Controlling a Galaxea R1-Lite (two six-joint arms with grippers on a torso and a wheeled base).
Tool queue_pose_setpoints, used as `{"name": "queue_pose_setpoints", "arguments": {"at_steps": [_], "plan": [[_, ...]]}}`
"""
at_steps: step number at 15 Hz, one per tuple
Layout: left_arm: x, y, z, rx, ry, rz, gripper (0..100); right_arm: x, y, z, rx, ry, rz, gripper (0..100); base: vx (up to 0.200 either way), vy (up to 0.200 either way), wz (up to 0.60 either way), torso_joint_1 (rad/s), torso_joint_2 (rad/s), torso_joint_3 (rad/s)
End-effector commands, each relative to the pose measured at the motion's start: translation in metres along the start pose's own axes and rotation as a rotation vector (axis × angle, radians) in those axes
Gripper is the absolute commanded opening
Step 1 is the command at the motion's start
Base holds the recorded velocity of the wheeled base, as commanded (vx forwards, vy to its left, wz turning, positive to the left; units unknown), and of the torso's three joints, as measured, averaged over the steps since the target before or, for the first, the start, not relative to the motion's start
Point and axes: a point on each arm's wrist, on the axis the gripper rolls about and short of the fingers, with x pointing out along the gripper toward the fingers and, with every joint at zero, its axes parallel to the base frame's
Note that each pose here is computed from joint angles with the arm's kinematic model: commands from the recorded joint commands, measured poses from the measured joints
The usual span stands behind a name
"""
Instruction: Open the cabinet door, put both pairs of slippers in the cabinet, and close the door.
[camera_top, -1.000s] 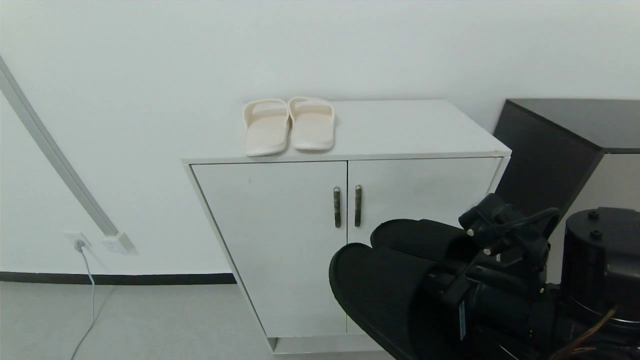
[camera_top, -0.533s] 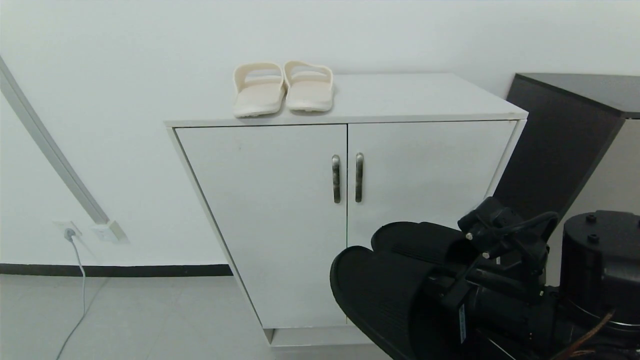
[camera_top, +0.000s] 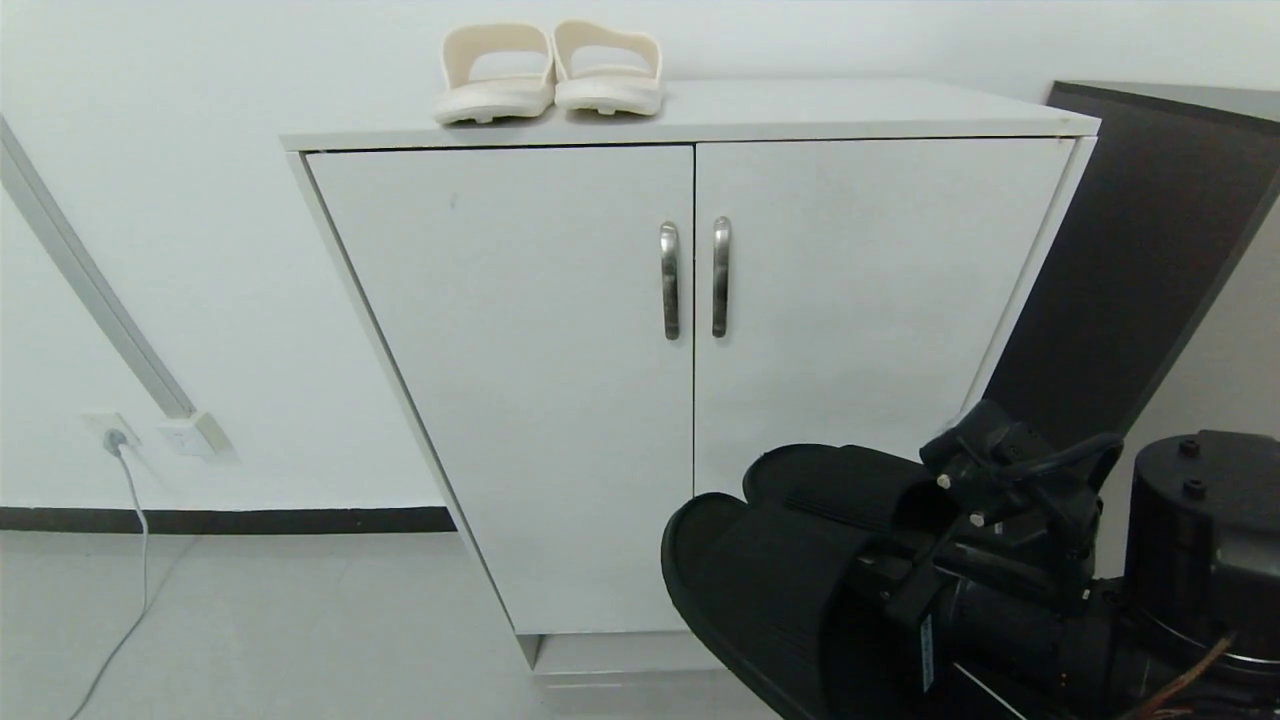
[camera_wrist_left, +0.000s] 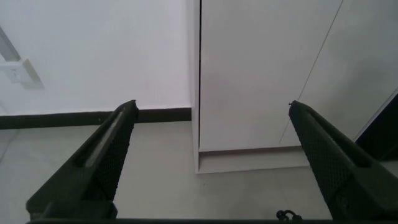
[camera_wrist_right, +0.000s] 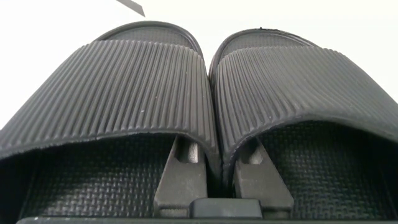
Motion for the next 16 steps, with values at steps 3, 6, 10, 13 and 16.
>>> {"name": "queue_pose_setpoints", "arguments": {"at_steps": [3,6,10,13,16], "plan": [[0.0,0.0,0.0,0.0,-0.002,-0.002,100,0.0,0.0,-0.001,0.0,0.002,0.0,0,0.0,0.0,0.0,0.001,0.15,0.159],[-0.002,0.001,0.012,-0.006,-0.025,0.026,100,0.0,0.0,-0.002,-0.001,0.008,-0.001,0,0.0,0.0,0.0,0.001,0.02,0.012],[0.027,-0.004,0.082,-0.088,0.095,-0.218,100,0.001,0.0,-0.005,-0.022,0.019,-0.002,0,0.0,0.0,0.0,0.0,0.0,0.0],[0.068,-0.009,0.113,-0.102,0.119,-0.407,100,0.001,0.0,-0.006,-0.02,0.009,0.003,0,0.0,0.0,0.0,0.0,0.0,0.0],[0.115,-0.021,0.138,-0.128,0.17,-0.564,100,0.005,0.0,-0.009,-0.021,0.022,-0.001,0,0.0,0.0,0.0,0.0,0.0,0.0]]}}
